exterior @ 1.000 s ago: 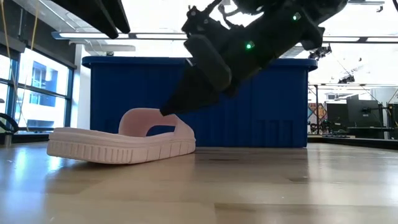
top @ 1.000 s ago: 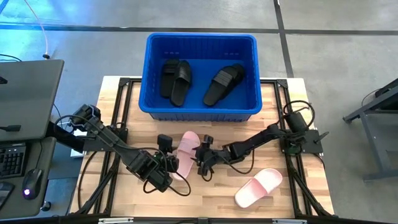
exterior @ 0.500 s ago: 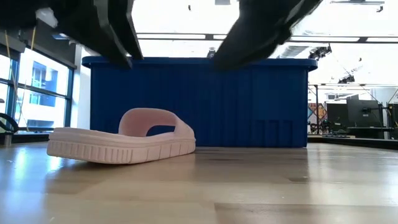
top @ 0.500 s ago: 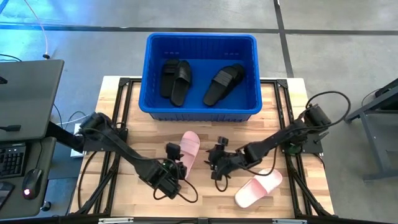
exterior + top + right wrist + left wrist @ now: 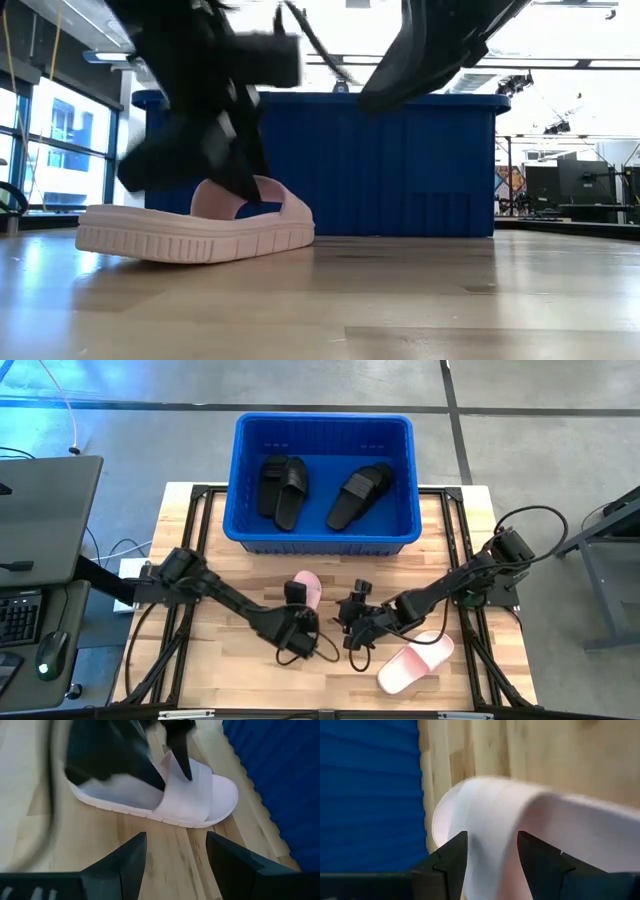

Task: Pick and place slides into bin
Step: Put the left pink slide into the blue container

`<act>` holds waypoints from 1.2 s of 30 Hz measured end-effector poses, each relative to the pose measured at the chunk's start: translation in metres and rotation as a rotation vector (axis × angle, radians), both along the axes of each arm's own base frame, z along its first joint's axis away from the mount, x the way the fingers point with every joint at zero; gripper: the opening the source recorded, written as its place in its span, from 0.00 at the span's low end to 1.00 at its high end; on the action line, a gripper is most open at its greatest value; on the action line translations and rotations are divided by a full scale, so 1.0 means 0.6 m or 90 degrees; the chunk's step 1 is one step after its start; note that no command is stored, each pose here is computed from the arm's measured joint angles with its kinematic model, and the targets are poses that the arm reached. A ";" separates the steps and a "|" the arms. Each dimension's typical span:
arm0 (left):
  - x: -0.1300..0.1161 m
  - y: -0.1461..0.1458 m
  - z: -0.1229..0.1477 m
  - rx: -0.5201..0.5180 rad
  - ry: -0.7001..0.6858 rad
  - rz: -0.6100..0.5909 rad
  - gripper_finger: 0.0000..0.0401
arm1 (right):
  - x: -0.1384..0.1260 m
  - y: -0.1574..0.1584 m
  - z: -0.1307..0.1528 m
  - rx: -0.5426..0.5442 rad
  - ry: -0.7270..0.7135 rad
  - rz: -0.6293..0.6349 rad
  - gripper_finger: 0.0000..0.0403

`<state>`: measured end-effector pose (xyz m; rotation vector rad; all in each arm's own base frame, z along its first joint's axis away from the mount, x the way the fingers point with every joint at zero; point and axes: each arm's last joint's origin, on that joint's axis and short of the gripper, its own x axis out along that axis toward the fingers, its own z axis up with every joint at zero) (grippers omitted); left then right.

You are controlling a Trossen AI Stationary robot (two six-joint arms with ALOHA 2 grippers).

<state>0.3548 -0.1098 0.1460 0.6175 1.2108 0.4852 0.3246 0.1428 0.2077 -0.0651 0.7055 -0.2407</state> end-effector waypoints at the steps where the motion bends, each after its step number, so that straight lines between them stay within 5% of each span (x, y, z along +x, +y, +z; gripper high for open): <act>1: 0.002 0.007 -0.007 0.011 0.009 0.007 0.40 | 0.000 0.000 0.000 0.000 0.000 0.000 0.49; 7: 0.009 0.022 -0.019 0.022 0.012 0.024 0.38 | -0.002 -0.001 -0.002 -0.004 0.011 -0.002 0.49; 14: -0.004 -0.019 0.010 0.052 0.031 -0.033 0.05 | -0.011 -0.006 -0.009 -0.007 0.043 -0.034 0.49; 17: -0.006 -0.041 0.037 0.073 0.038 -0.053 0.04 | -0.014 -0.008 -0.011 -0.003 0.052 -0.050 0.49; 25: -0.032 -0.089 0.176 0.190 0.068 -0.078 0.03 | -0.018 -0.008 -0.010 0.014 0.053 -0.067 0.49; 30: -0.039 -0.102 0.279 0.325 -0.015 -0.155 0.01 | -0.023 -0.003 -0.013 0.063 0.074 -0.067 0.49; 36: -0.058 -0.054 0.406 0.462 -0.130 -0.095 0.01 | -0.031 0.011 -0.017 0.134 0.124 -0.019 0.49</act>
